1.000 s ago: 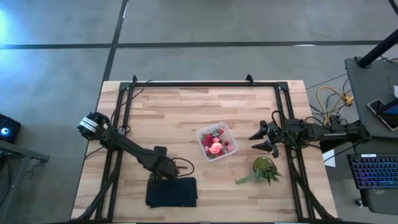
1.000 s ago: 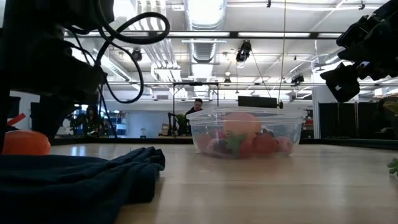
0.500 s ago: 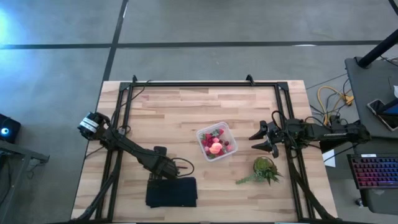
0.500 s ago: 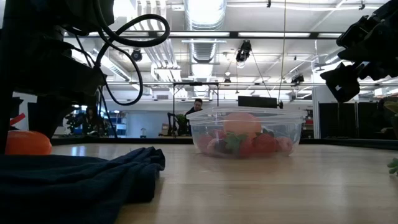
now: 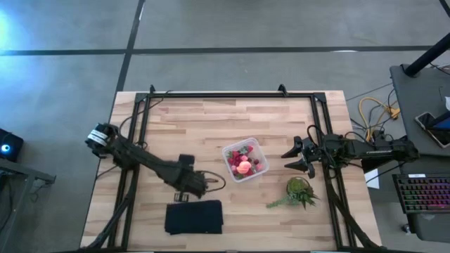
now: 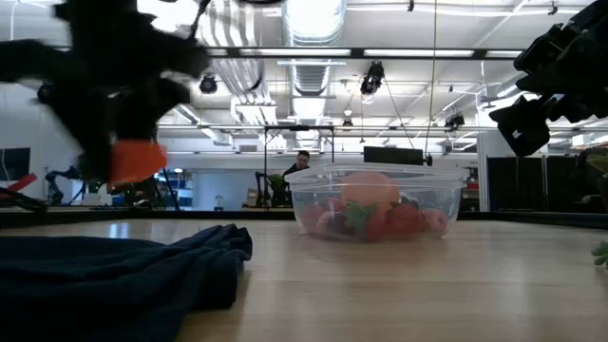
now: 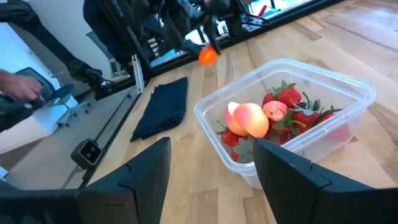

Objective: Pick and placing Produce into tupperware
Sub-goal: Put the orange carrot into the container, then return to Home Position

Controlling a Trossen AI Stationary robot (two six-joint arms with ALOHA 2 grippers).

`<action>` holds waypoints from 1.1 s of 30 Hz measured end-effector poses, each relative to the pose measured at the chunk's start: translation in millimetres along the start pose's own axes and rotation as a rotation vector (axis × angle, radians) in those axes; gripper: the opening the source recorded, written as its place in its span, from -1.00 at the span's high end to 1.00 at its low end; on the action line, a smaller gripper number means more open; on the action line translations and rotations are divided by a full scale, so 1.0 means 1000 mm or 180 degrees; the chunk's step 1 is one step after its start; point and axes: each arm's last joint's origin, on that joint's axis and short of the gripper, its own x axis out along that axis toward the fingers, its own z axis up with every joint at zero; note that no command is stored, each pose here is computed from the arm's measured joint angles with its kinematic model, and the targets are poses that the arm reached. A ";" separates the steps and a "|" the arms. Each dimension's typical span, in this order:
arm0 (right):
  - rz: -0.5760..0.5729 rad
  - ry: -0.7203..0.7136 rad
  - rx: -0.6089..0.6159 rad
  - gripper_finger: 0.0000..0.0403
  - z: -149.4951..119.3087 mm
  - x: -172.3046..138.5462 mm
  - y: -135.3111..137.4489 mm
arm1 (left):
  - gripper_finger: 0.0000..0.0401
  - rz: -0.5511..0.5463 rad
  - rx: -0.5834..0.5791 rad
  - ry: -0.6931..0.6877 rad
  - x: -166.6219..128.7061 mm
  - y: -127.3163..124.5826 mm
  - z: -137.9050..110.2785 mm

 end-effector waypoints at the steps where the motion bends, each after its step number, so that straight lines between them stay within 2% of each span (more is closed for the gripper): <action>1: -0.0001 -0.0002 -0.0001 -0.09 0.000 0.000 0.000 | 0.19 0.0087 0.0004 -0.0108 -0.006 0.007 0.004; 5: 0.0000 -0.0001 -0.0001 -0.09 0.000 0.000 0.000 | 0.19 0.0431 -0.0081 -0.0485 -0.021 0.042 0.027; 7: 0.0000 -0.0001 0.0000 -0.09 0.000 0.000 0.000 | 0.19 0.0495 -0.0128 -0.0692 -0.026 0.062 0.040; 10: 0.0000 -0.0001 -0.0001 -0.09 0.000 0.000 0.000 | 0.19 0.0544 -0.0275 -0.1214 -0.030 0.091 0.061; 13: 0.0000 -0.0004 0.0000 -0.09 0.000 0.000 0.000 | 0.19 0.0581 -0.0522 -0.1920 -0.037 0.118 0.082; 15: 0.0003 -0.0006 -0.0002 -0.09 0.000 0.000 0.000 | 0.19 0.0612 -0.0707 -0.2202 -0.042 0.134 0.093; 18: 0.0002 -0.0006 -0.0001 -0.09 0.000 0.000 0.000 | 0.19 0.0636 -0.0800 -0.2323 -0.041 0.144 0.107; 24: 0.0001 -0.0006 -0.0001 -0.09 0.000 0.000 0.000 | 0.12 0.0309 -0.0704 -0.2189 -0.023 0.140 0.135; 29: 0.0000 -0.0002 -0.0001 -0.09 0.000 0.000 0.000 | 0.02 -0.0025 -0.1316 -0.1671 -0.004 0.137 0.139; 33: 0.0000 0.0000 -0.0001 -0.09 0.000 0.000 0.000 | -0.07 -0.0102 -0.1496 -0.1707 -0.006 0.138 0.140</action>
